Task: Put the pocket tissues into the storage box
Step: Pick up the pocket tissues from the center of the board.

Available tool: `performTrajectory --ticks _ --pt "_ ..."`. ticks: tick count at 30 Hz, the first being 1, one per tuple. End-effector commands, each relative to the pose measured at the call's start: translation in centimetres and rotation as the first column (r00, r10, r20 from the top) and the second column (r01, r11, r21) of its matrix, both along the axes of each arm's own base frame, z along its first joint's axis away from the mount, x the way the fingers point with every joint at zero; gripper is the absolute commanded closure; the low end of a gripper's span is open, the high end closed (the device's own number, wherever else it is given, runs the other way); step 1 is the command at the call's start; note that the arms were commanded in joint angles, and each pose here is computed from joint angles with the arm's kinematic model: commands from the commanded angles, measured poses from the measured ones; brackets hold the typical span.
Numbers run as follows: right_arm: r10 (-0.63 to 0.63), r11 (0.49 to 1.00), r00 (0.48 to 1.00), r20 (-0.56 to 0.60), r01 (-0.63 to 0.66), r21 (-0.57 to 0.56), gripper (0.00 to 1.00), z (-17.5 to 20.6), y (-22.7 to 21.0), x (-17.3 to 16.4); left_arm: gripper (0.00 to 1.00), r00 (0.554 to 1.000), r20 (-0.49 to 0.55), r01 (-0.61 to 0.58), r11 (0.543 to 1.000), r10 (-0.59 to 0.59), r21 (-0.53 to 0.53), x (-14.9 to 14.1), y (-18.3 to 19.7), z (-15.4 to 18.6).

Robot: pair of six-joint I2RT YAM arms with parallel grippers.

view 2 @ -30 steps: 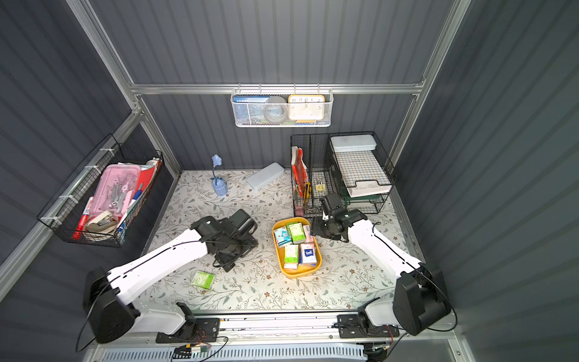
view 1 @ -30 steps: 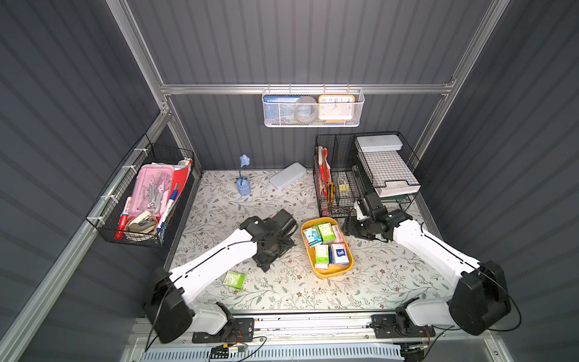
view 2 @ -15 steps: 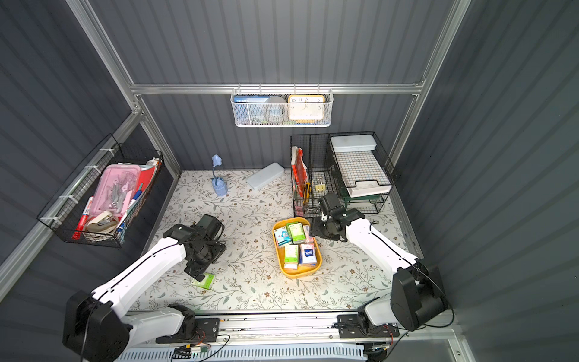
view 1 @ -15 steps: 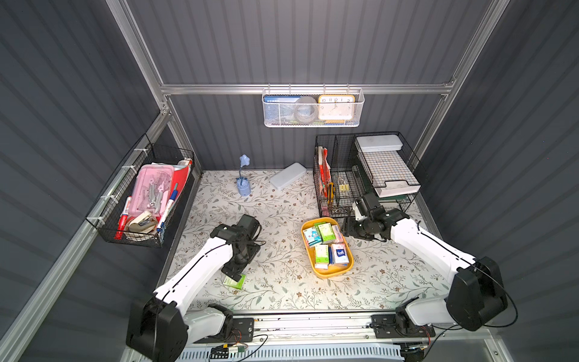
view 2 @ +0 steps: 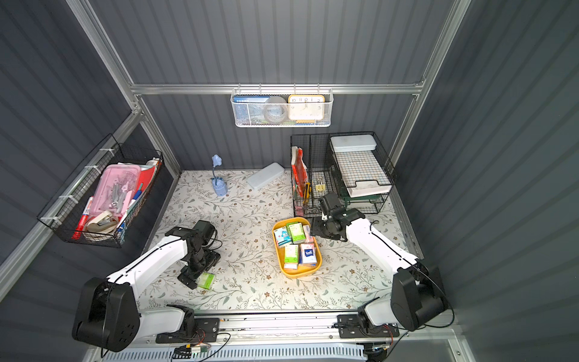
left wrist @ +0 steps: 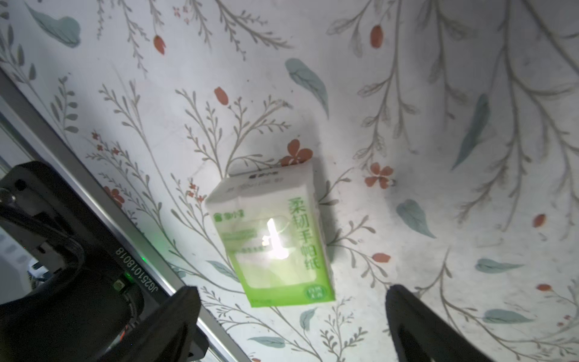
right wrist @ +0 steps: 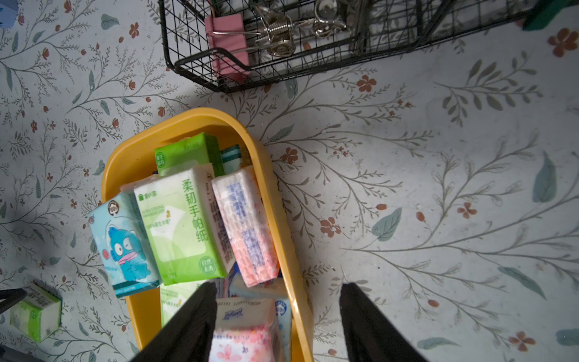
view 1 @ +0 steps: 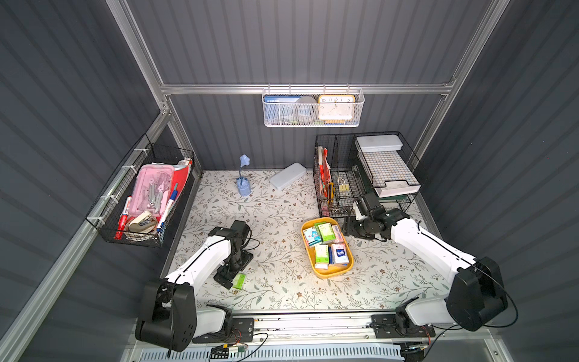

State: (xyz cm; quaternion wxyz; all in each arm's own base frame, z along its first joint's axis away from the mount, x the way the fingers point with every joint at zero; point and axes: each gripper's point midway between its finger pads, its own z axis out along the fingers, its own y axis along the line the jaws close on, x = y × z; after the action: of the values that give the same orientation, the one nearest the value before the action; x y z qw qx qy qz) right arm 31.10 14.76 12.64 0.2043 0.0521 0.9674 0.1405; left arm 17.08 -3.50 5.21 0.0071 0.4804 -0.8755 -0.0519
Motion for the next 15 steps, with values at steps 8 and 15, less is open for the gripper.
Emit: performTrajectory --ticks 8,15 --pt "0.001 1.0 1.0 0.004 -0.001 -0.029 0.33 0.1 -0.6 -0.7 0.03 0.997 0.053 -0.059 0.998 0.059 -0.015 0.6 0.0 -2.9" --pt "-0.003 0.999 1.0 -0.001 0.003 -0.039 0.33 0.0 -0.8 -0.8 0.1 0.989 0.107 -0.103 0.995 0.102 0.004 -0.1 0.8 -3.2"
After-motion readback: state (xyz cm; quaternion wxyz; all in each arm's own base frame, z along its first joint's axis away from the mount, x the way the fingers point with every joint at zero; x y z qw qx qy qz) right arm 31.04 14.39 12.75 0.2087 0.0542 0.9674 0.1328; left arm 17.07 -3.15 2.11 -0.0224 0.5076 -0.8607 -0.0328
